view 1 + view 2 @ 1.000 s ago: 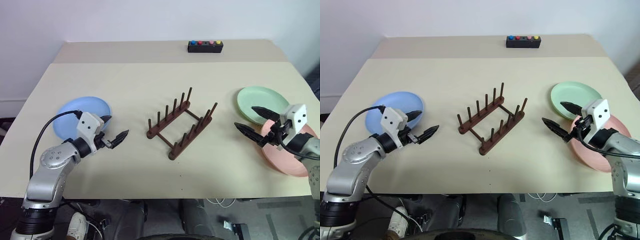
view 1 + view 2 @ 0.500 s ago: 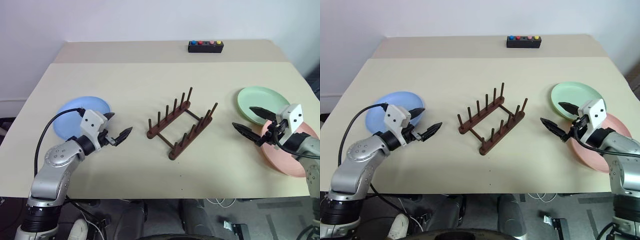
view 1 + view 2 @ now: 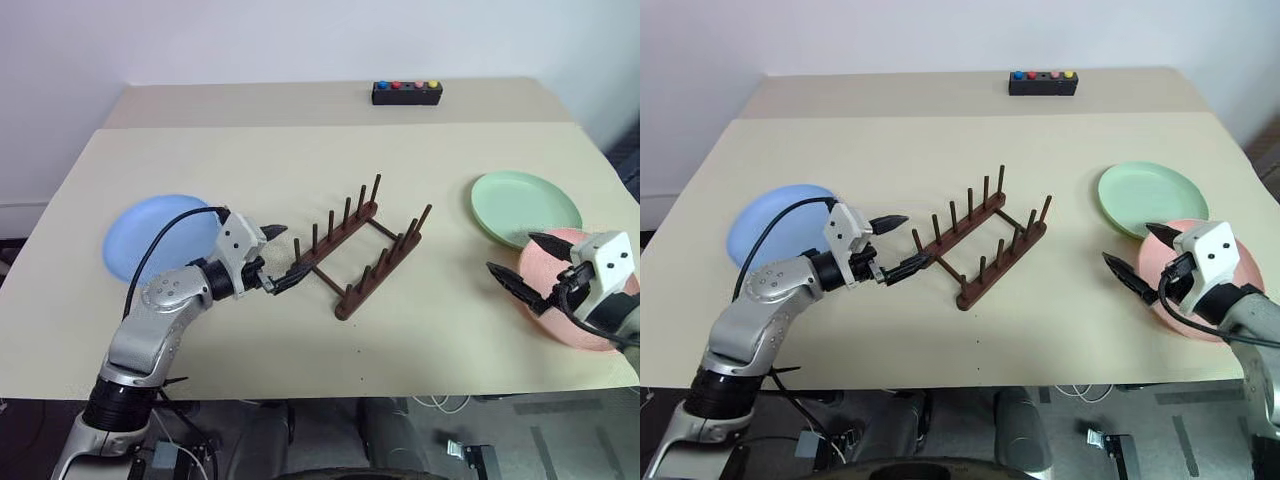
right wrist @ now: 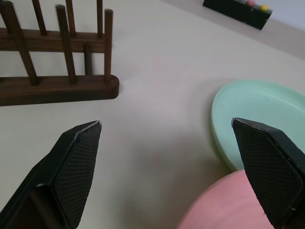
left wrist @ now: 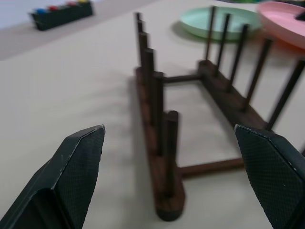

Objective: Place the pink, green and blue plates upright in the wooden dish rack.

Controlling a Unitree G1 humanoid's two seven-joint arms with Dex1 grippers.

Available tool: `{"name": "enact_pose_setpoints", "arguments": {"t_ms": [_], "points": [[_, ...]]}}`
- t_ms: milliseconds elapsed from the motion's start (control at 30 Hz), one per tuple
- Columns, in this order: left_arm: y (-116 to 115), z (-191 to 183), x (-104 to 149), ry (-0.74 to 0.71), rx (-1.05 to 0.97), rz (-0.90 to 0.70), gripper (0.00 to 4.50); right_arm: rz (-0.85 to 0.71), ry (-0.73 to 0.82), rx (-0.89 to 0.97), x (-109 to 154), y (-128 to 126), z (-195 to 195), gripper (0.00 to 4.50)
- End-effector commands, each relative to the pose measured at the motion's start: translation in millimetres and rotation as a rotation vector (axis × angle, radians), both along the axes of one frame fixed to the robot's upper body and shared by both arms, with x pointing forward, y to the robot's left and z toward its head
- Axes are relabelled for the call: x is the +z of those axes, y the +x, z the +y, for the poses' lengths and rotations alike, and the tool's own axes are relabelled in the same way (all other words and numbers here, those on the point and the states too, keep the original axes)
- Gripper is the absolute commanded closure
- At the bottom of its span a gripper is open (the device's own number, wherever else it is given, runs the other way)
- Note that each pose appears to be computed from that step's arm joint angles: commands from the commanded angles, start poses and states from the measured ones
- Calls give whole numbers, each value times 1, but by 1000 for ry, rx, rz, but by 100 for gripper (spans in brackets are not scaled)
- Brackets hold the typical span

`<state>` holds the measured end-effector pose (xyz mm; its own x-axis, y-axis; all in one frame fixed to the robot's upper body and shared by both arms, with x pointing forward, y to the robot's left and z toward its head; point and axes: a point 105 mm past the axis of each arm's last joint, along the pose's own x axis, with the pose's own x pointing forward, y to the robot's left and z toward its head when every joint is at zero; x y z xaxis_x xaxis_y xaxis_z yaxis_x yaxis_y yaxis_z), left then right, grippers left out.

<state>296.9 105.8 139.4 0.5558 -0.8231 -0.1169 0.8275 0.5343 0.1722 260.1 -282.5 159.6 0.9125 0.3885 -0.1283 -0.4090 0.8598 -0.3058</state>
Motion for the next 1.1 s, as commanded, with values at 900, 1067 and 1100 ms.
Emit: {"name": "enact_pose_setpoints", "arguments": {"t_ms": [900,1067,1100], "points": [[-28,-67,-73,196,-219,191,0,275,65,357,-27,-54,83,4],[-15,-72,-81,223,-153,165,0,261,65,340,-27,-55,81,4],[-14,-72,-82,226,-148,162,0,260,65,339,-27,-56,81,4]]}}
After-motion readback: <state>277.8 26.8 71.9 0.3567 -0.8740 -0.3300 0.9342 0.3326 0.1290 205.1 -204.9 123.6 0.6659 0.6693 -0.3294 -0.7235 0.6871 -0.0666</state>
